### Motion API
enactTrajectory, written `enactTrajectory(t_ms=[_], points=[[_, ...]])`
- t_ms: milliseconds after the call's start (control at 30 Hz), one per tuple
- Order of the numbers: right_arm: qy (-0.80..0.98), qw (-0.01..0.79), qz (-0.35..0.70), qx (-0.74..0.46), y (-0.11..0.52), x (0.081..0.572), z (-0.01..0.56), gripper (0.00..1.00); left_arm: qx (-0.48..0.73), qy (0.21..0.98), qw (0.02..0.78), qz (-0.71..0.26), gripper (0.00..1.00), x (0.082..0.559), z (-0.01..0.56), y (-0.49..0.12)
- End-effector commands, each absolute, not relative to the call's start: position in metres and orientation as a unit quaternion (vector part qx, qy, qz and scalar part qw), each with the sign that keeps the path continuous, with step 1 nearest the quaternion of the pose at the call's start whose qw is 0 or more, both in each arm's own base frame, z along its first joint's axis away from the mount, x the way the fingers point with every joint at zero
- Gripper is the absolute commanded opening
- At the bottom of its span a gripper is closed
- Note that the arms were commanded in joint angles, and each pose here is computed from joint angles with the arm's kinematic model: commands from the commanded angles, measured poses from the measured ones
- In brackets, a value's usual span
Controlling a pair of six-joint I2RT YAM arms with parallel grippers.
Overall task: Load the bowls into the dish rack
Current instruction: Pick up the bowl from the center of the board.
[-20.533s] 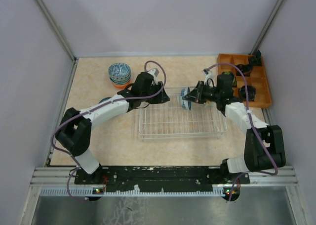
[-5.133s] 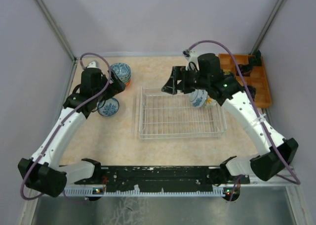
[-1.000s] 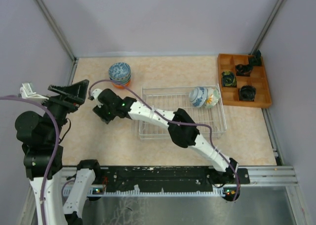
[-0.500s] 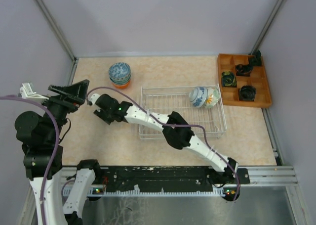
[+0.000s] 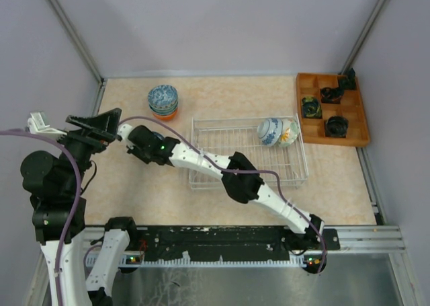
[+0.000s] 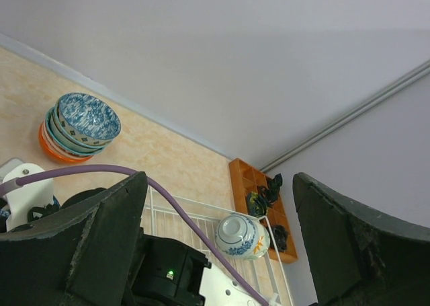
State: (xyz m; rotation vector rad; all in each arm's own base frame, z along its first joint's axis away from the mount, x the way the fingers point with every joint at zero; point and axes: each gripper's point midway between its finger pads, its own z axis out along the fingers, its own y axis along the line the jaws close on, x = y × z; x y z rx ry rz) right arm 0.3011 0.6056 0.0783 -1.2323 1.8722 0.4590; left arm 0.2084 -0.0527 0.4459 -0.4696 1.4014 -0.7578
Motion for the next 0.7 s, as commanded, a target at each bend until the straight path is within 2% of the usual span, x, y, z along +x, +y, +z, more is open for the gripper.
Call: enactTrajectory(t_ms=[0, 400, 533, 667], points=[[0.714, 0.439, 0.252, -0.484, 0.615, 0.281, 0.161, 0.00, -0.200, 0.608, 0.694, -0.329, 0.95, 0.200, 0.463, -0.049], [0.648, 0.474, 0.407, -0.436, 0.572, 0.226, 0.339, 0.00, -0.187, 0.584, 0.712, -0.341, 0.95, 0.174, 0.496, -0.052], [0.631, 0.486, 0.441, -0.413, 0.539, 0.212, 0.392, 0.00, -0.183, 0.586, 0.710, -0.346, 0.95, 0.174, 0.499, -0.055], [0.653, 0.493, 0.446, -0.364, 0.483, 0.220, 0.416, 0.00, -0.176, 0.599, 0.696, -0.354, 0.95, 0.182, 0.493, -0.060]])
